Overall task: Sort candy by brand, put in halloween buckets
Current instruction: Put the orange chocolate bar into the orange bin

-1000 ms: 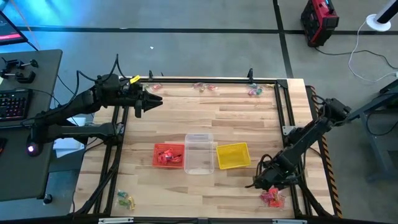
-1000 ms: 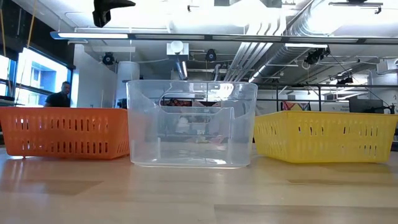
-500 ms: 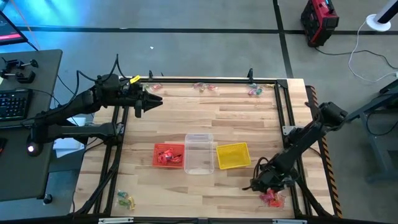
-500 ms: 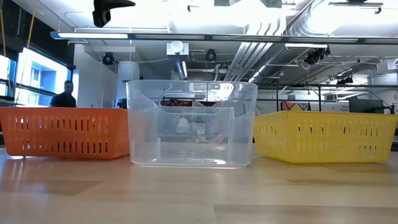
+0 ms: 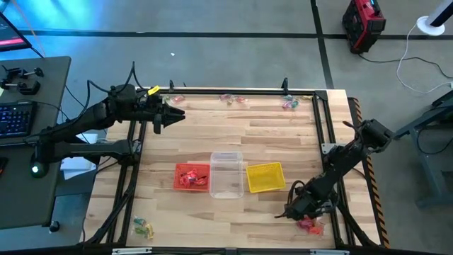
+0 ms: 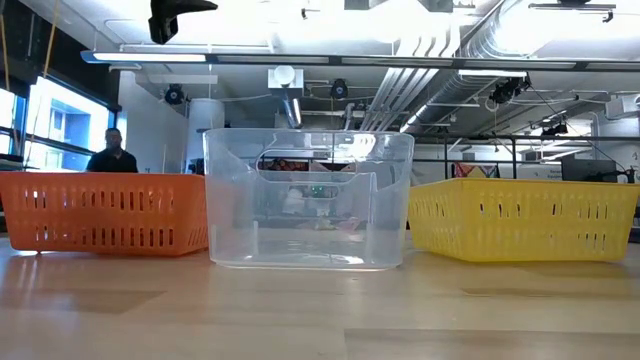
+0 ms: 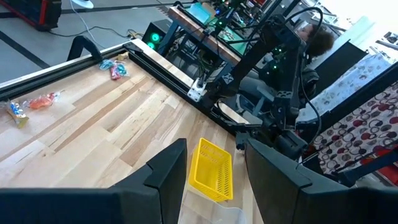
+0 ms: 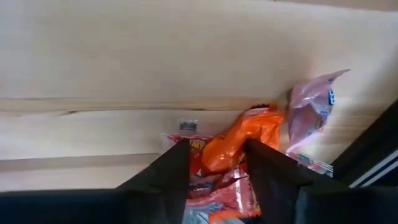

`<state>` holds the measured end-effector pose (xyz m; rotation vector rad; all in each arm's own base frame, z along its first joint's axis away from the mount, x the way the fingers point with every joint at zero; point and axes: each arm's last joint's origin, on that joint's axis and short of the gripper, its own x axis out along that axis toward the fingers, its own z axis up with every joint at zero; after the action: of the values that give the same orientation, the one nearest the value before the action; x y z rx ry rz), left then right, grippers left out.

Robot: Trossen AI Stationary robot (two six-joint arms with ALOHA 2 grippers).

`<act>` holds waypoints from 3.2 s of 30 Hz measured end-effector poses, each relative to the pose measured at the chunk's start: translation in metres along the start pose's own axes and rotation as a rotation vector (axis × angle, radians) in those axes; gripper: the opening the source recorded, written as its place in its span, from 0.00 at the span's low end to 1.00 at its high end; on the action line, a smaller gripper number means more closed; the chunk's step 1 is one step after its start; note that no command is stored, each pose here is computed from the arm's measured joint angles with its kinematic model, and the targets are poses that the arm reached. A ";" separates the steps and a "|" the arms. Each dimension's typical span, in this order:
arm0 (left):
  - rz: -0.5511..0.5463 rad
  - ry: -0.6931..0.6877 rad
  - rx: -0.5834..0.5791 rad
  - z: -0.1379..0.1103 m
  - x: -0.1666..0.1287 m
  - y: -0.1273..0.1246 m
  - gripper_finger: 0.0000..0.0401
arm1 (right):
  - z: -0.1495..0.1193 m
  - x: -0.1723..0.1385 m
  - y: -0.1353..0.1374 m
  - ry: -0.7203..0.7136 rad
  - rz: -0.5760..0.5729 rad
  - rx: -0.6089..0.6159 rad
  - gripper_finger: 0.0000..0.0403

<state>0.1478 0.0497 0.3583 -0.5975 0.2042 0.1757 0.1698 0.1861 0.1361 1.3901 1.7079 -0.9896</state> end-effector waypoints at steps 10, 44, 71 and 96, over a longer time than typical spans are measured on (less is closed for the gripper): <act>0.000 0.000 0.001 0.000 0.000 0.000 0.38 | -0.014 -0.023 0.003 -0.142 -0.014 -0.014 0.03; 0.016 0.015 -0.005 -0.001 0.002 0.002 0.38 | -0.061 -0.056 0.002 -0.503 -0.050 -0.203 0.09; 0.032 0.057 -0.041 -0.003 0.014 0.006 0.38 | -0.006 -0.049 0.032 -0.470 -0.083 -0.524 0.26; 0.033 0.057 -0.067 -0.003 0.014 0.006 0.38 | 0.016 -0.017 0.029 -0.349 -0.053 -0.759 0.08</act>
<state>0.1601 0.0545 0.3493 -0.6663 0.2641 0.1977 0.2022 0.1680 0.1400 0.6392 1.6027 -0.4740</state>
